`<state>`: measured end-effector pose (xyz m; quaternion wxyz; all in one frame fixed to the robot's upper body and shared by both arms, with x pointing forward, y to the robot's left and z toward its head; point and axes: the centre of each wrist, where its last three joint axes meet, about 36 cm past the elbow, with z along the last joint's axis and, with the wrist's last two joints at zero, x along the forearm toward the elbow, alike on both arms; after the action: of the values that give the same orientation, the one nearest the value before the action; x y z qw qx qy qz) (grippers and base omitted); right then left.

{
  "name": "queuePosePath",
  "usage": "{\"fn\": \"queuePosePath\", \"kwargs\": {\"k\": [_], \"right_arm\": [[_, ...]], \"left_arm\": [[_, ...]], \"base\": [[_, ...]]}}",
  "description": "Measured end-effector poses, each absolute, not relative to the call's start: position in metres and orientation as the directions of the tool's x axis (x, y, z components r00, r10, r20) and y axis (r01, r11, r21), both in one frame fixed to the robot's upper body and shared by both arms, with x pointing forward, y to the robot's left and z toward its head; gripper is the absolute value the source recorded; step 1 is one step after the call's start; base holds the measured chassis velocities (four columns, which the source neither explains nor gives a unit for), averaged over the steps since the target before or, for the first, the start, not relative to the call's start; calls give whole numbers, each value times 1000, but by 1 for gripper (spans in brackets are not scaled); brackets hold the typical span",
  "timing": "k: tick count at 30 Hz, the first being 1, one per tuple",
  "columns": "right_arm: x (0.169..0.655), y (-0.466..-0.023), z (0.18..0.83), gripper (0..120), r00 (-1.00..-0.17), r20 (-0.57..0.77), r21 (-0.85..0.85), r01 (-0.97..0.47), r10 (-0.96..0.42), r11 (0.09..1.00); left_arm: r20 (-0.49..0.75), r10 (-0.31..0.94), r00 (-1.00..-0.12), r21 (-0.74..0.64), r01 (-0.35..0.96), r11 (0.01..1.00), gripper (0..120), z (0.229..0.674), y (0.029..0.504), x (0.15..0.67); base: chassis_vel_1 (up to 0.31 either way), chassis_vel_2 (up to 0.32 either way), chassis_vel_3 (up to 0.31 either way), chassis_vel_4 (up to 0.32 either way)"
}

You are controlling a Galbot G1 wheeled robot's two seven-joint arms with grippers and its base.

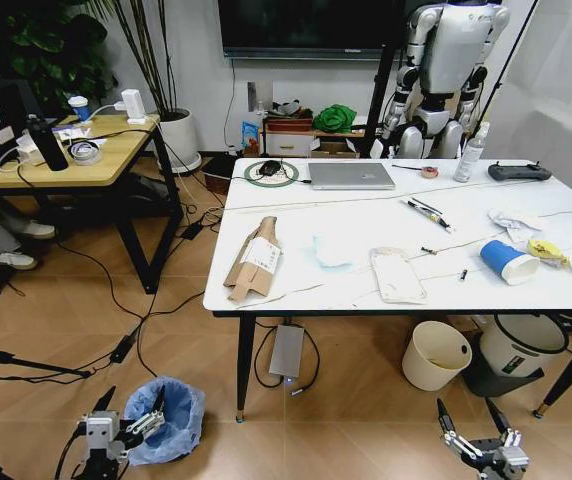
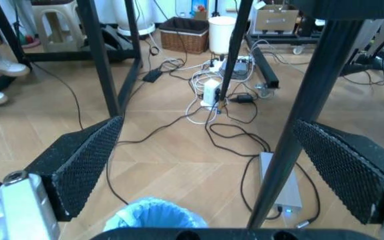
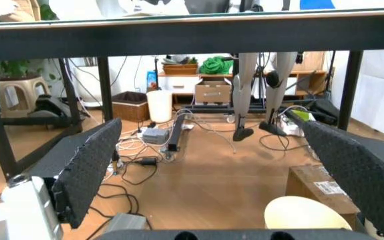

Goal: Pick up the trash bin and place the trash from the table into it.

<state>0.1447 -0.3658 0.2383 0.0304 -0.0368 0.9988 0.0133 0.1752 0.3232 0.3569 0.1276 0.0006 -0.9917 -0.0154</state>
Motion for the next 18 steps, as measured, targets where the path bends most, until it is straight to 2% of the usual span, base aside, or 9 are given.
{"fn": "queuePosePath", "kwargs": {"k": [18], "right_arm": [[147, -360, 239, 100, -995, -72, 32, -70, -68, 997]], "left_arm": [[259, -9, -966, 29, -2, 1000, 100, 358, 322, 176]], "base": [[0, 0, 0, 0]]}}
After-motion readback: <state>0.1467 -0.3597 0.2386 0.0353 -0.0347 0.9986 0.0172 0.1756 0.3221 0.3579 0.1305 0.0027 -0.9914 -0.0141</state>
